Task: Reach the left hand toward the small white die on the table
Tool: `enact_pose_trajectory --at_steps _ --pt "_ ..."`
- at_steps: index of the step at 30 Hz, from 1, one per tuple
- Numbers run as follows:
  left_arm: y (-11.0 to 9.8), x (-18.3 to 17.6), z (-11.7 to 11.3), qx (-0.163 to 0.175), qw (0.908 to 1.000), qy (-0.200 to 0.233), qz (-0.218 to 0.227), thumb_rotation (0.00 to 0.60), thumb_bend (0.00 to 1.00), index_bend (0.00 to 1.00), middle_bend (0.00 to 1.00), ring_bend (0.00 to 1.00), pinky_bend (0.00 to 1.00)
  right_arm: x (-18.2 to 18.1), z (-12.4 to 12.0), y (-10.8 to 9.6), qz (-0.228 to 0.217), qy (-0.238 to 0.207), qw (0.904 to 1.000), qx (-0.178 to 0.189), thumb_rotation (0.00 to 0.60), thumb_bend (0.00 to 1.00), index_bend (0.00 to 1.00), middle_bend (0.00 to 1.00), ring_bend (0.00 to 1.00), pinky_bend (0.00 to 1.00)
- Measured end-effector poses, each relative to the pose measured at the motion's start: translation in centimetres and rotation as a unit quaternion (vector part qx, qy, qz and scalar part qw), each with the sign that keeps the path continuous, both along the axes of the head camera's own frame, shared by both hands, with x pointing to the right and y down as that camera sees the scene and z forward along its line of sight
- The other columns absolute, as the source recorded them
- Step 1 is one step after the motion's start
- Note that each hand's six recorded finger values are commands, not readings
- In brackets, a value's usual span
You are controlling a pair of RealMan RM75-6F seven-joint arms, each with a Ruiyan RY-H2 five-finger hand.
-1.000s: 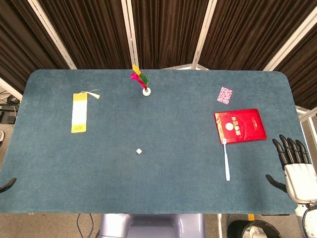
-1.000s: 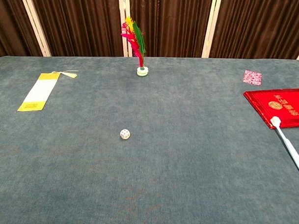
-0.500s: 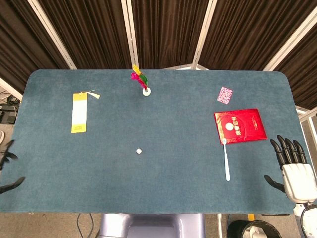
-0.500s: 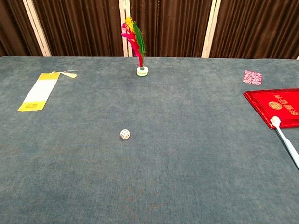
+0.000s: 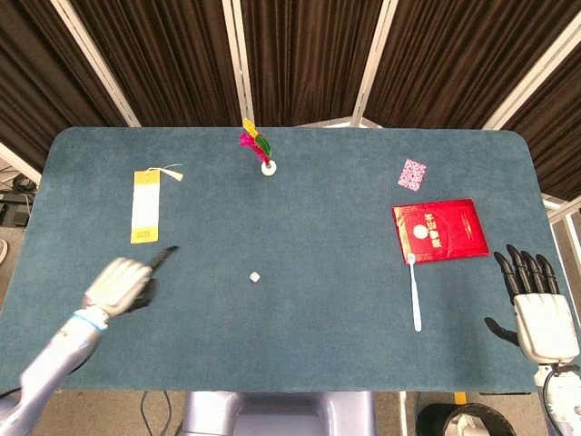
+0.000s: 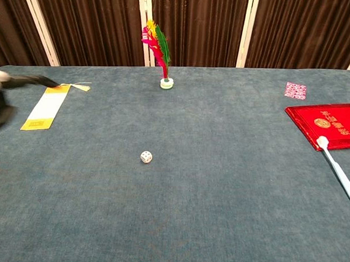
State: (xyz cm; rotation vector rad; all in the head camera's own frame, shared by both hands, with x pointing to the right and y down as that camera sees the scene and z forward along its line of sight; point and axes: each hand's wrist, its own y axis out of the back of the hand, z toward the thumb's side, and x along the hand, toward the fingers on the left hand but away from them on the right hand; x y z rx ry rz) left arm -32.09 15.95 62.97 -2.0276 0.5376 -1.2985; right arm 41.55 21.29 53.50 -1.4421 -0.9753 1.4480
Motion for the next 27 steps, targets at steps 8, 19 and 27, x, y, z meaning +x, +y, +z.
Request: enact_pose_trajectory --at_steps 8,19,27 --pt "-0.1 6.8 3.6 -0.075 0.9956 0.016 0.055 0.6 0.85 0.05 0.95 0.98 1.0 0.9 0.7 -0.3 0.018 0.013 0.9997 -0.01 0.6 0.0 0.0 0.0 0.0 0.0" --pt "0.5 10.2 6.2 -0.106 0.9911 0.008 0.08 0.6 0.85 0.05 0.95 0.97 1.0 1.5 1.1 -0.6 0.027 0.017 0.9994 -0.014 0.6 0.0 0.0 0.0 0.0 0.0" --pt "1.1 11.7 7.1 -0.123 0.9882 -0.002 0.091 0.6 0.85 0.06 0.95 0.97 1.0 1.8 1.2 -0.6 0.03 0.018 0.9992 -0.017 0.6 0.0 0.0 0.0 0.0 0.0"
